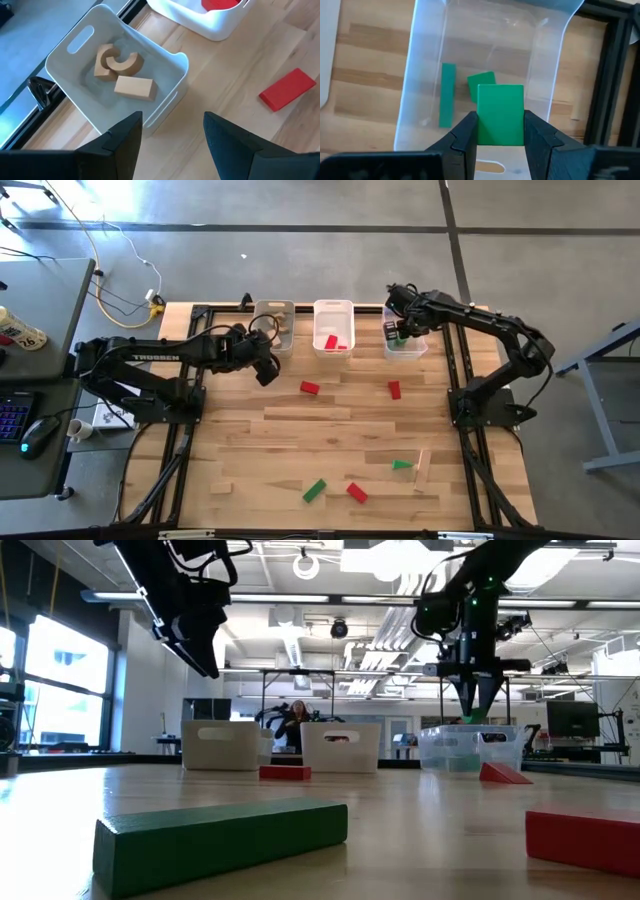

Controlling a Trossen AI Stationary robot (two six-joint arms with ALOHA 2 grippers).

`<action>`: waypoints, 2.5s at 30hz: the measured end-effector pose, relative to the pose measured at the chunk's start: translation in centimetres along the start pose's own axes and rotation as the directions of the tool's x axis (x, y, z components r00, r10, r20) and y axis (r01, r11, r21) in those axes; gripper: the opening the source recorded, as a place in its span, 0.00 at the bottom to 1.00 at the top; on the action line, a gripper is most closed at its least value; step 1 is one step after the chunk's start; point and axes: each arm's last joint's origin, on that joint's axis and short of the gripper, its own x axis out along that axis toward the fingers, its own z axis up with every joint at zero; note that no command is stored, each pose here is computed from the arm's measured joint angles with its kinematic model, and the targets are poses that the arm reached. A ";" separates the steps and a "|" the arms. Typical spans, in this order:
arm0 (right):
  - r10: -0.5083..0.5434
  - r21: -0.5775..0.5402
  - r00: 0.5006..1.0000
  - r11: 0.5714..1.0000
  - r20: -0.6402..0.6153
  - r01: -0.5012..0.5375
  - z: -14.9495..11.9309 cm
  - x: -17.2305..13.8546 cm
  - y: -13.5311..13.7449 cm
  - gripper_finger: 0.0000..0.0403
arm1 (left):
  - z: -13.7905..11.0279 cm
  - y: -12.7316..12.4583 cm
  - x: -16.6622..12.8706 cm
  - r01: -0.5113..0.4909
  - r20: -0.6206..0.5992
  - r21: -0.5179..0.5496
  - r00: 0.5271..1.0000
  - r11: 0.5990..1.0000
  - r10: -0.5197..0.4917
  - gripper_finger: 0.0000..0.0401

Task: Sort & place blocks by color
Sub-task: Put the center green block into the transparent bin, then put the right brown block into the gray bin

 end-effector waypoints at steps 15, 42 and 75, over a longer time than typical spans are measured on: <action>0.019 -0.009 0.998 1.000 -0.053 -0.019 -2.0 2.5 0.2 0.25 | 0.2 -0.1 0.0 0.006 0.020 -0.018 1.000 1.000 -0.005 0.50; 0.037 0.010 0.999 0.999 0.010 -0.038 -1.8 2.8 0.6 0.48 | 0.1 -0.1 0.0 0.035 0.006 -0.015 0.999 0.999 -0.034 0.50; 0.388 0.095 0.912 0.921 -0.136 -0.378 -16.9 -8.7 8.7 0.47 | -0.1 -0.4 0.0 0.124 -0.037 0.104 0.992 0.987 -0.120 0.50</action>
